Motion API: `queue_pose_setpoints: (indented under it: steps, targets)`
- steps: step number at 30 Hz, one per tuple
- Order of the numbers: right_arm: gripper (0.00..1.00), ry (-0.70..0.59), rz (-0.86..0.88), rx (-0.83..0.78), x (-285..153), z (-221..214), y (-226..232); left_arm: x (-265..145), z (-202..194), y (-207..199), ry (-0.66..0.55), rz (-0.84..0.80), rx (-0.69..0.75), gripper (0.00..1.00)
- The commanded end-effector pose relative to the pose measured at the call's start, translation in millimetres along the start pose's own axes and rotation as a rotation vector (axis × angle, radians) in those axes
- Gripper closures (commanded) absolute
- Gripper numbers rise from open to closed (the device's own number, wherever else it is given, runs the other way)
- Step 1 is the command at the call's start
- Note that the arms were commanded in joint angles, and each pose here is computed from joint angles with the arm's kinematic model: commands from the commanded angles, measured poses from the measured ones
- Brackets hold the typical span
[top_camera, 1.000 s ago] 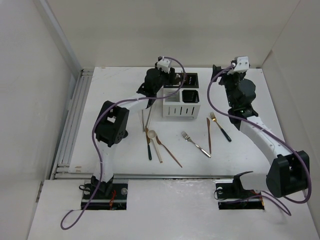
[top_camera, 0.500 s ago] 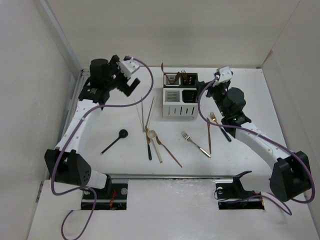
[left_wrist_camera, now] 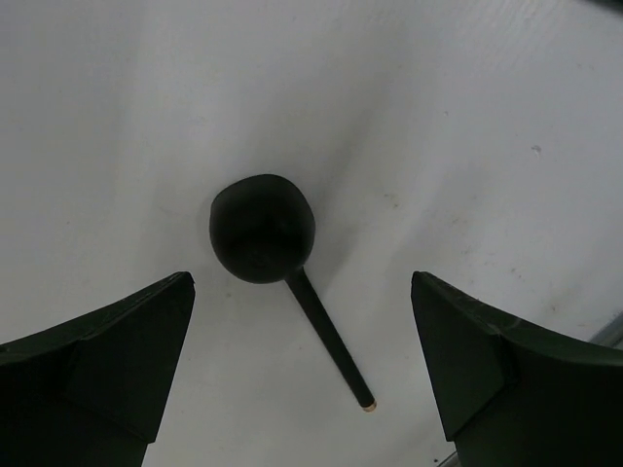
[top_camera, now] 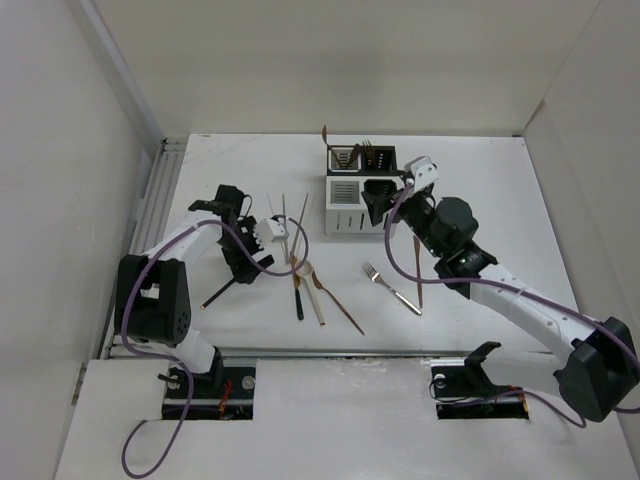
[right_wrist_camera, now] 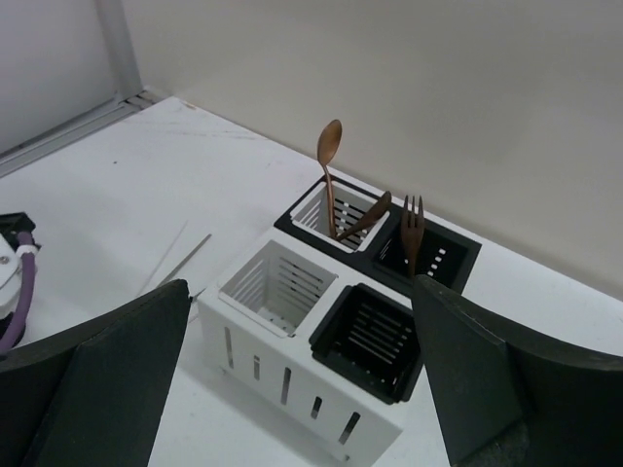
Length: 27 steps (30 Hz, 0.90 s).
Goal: Sort the eating utensils into containers
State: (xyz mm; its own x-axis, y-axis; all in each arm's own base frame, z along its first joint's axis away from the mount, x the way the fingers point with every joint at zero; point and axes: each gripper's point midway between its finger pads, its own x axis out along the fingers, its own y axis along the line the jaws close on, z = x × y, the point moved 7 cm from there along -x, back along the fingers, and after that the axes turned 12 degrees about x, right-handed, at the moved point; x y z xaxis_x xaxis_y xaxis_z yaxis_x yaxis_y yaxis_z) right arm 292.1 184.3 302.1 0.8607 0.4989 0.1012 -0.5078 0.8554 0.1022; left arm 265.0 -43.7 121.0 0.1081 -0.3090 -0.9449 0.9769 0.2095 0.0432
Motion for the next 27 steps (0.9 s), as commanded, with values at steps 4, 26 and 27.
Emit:
queue_pose_setpoints:
  steps: [4, 26, 27]
  targets:
    - [0.0, -0.019, -0.047, 0.003, -15, 5, 1, 6, 2, 15, -0.02, 0.122, -0.031, 0.08]
    - [0.0, -0.041, -0.108, -0.063, -15, 14, -8, 39, -5, 9, 0.021, 0.019, -0.143, 0.54]
    - [0.0, -0.041, -0.108, -0.063, -15, 14, -8, 39, -5, 9, 0.021, 0.019, -0.143, 0.6]
